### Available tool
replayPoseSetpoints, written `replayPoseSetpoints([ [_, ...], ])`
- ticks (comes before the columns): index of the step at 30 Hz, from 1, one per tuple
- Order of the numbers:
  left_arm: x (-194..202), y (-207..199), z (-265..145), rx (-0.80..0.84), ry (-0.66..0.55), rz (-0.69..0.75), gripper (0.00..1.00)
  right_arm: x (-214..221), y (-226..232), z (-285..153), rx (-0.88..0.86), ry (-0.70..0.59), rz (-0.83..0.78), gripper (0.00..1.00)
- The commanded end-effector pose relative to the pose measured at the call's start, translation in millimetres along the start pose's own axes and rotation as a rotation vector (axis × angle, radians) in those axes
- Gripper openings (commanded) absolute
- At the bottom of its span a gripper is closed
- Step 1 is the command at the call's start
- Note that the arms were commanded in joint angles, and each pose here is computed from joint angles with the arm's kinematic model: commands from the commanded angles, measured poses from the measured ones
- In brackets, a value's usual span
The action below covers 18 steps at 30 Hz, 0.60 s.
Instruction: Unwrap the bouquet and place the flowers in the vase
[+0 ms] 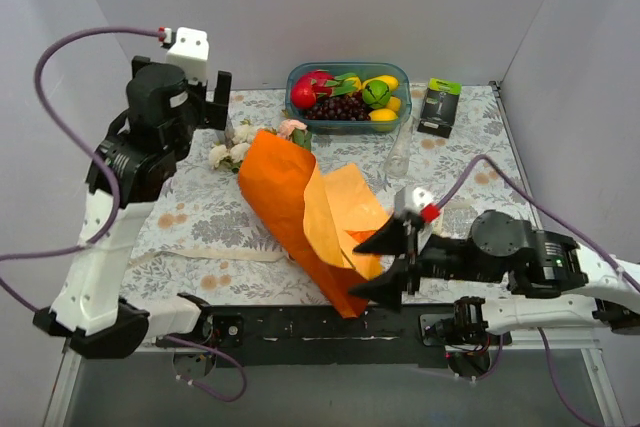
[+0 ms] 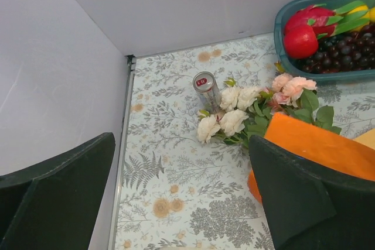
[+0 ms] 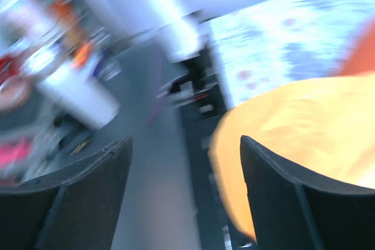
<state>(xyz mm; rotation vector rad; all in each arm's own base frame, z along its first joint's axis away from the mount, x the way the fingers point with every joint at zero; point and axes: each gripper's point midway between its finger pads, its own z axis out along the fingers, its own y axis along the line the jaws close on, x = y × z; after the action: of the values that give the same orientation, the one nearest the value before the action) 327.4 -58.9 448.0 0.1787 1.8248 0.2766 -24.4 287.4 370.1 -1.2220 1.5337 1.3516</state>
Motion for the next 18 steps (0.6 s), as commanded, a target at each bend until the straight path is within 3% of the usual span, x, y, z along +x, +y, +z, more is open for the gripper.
replayPoseSetpoints([
  [1, 1.8, 9.8, -16.3, -0.005, -0.035, -0.030, 0.98, 17.6, -163.4, -48.7, 0.814, -0.075, 0.139, 0.81],
  [3, 2.5, 8.2, -18.6, 0.010, -0.031, -0.033, 0.98, 38.6, -240.5, -83.8, 1.068, -0.046, 0.225, 0.76],
  [4, 2.3, 7.5, -18.9, 0.014, -0.033, -0.034, 0.98, 35.8, -247.1, -65.5, 0.932, -0.078, 0.272, 0.75],
  [5, 2.0, 8.7, -19.0, 0.010, -0.033, -0.035, 0.98, 67.2, -273.6, -61.5, 0.943, -0.020, 0.353, 0.73],
  [6, 2.5, 8.8, -18.8, 0.009, -0.031, -0.035, 0.98, 74.5, -302.0, -76.6, 0.993, -0.041, 0.432, 0.72],
  [9, 6.3, 8.2, -19.9, 0.012, -0.016, -0.036, 0.98, 85.5, -342.2, -57.6, 0.988, 0.025, 0.452, 0.73],
  [11, 8.7, 7.9, -21.3, 0.016, -0.012, -0.034, 0.98, 88.9, -354.1, -38.7, 0.935, 0.076, 0.471, 0.73],
  [12, 9.3, 8.3, -21.7, 0.014, -0.010, -0.033, 0.98, 70.6, -354.7, -30.1, 0.892, 0.056, 0.442, 0.72],
  [18, 8.6, 13.2, -23.7, -0.001, -0.016, -0.012, 0.98, 64.6, -310.6, 12.2, 0.595, 0.071, 0.427, 0.68],
])
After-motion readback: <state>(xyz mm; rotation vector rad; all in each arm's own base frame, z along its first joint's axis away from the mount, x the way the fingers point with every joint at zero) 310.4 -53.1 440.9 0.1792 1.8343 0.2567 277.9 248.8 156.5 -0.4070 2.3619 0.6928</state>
